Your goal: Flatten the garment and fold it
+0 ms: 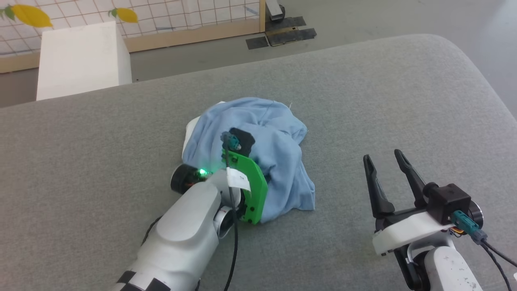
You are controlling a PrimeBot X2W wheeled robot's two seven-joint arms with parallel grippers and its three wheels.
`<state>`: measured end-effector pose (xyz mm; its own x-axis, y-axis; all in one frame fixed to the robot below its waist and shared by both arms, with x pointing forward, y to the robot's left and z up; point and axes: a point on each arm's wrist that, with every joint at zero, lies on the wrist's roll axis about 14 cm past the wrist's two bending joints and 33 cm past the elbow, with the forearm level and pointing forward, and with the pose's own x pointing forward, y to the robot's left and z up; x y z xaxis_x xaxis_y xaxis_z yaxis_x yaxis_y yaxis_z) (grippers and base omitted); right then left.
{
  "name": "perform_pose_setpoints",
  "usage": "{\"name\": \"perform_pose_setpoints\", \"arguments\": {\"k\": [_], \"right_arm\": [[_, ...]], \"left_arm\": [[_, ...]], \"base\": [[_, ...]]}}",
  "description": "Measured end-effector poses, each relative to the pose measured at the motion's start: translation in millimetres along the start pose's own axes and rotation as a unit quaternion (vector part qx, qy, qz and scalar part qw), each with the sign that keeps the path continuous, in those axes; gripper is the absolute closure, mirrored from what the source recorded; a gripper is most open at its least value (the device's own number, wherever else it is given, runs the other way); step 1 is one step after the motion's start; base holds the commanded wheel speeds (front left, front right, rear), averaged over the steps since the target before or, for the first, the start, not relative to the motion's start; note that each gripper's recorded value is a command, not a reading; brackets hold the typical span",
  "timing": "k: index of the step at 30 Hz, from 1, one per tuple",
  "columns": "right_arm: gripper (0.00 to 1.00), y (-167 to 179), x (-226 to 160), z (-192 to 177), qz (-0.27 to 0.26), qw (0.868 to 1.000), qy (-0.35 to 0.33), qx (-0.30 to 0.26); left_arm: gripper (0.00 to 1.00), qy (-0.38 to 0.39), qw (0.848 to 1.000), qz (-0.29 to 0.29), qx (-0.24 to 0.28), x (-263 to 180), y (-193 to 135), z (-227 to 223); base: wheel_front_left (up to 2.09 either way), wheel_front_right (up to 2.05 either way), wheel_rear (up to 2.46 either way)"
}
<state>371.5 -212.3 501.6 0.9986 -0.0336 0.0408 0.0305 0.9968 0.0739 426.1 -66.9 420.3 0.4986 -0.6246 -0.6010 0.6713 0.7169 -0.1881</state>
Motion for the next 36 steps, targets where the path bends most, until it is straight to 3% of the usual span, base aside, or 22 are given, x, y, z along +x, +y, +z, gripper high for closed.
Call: {"name": "perform_pose_setpoints", "arguments": {"k": [5, 8, 10, 13, 25, 36], "right_arm": [[0.00, 5.1, 4.2, 4.3, 0.008, 1.000, -0.008, 0.001], [0.00, 8.5, 8.0, 8.4, 0.014, 1.000, -0.015, -0.001], [0.00, 11.4, 10.6, 11.6, 0.018, 1.000, -0.019, 0.000], [0.00, 15.6, 13.8, 15.7, 0.025, 0.999, -0.024, -0.002], [0.00, 28.4, 15.3, 22.4, 0.043, 0.999, -0.027, -0.008], [0.00, 55.0, 29.9, 13.9, 0.081, 0.996, 0.004, -0.019]], "left_arm": [[0.00, -0.167, 0.985, 0.028, -0.009, -23.6, 15.8, 61.6], [0.00, -0.286, 0.956, 0.059, -0.015, -54.1, 35.3, 101.1], [0.00, -0.360, 0.929, 0.083, -0.023, -80.1, 50.3, 119.4], [0.00, -0.415, 0.902, 0.117, -0.033, -109.9, 69.6, 121.4], [0.00, -0.450, 0.853, 0.258, -0.058, -211.8, 122.3, 40.9], [0.00, -0.448, 0.840, 0.298, -0.072, -233.7, 123.5, 9.1]], "base": [[0.00, 0.00, 0.00], [0.00, 0.00, 0.00], [0.00, 0.00, 0.00], [0.00, 0.00, 0.00], [0.00, 0.00, 0.00], [0.00, 0.00, 0.00]]}}
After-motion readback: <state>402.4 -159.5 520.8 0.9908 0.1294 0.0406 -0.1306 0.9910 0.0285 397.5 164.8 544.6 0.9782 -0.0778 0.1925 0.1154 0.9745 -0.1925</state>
